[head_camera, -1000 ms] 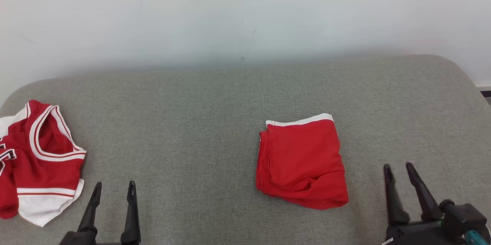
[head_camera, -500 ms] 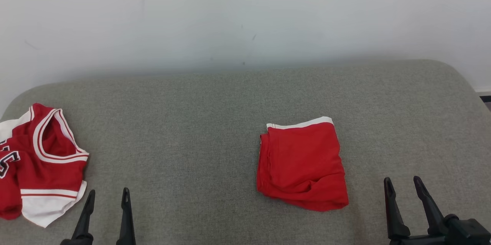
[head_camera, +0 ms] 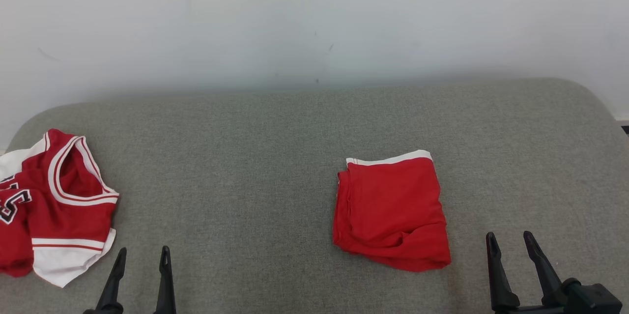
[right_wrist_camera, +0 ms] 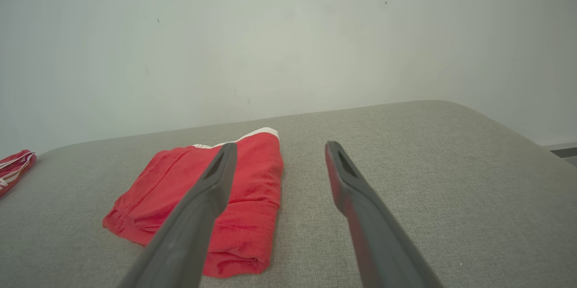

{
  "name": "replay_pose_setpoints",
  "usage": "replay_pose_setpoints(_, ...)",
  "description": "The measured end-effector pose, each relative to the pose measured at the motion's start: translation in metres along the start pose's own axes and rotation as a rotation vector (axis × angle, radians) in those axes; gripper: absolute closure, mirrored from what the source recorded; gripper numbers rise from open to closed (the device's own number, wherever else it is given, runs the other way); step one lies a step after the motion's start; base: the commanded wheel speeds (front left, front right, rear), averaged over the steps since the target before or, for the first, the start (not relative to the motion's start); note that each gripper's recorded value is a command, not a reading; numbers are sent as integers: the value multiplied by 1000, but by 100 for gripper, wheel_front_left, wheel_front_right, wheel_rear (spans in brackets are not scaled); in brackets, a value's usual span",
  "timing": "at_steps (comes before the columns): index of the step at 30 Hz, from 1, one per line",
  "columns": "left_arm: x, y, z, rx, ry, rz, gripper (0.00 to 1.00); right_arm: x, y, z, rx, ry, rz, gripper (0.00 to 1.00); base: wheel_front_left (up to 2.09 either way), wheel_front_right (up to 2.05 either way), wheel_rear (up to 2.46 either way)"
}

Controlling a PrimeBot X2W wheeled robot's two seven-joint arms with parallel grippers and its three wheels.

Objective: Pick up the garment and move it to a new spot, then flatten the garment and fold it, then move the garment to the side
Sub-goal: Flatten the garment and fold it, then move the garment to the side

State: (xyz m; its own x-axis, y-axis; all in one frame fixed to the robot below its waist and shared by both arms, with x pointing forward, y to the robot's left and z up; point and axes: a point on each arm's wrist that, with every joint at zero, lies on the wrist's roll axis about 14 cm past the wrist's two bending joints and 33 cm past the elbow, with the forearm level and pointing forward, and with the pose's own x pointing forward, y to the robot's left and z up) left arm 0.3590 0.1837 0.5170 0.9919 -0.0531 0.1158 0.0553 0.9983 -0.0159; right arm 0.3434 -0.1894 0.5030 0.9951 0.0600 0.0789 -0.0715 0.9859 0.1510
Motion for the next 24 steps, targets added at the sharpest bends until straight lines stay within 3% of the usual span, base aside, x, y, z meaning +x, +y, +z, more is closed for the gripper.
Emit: replay_pose_setpoints(24,-2,0,-4,-3,12,-2,0,1,4,-8,6,25,12,0,0,0,0)
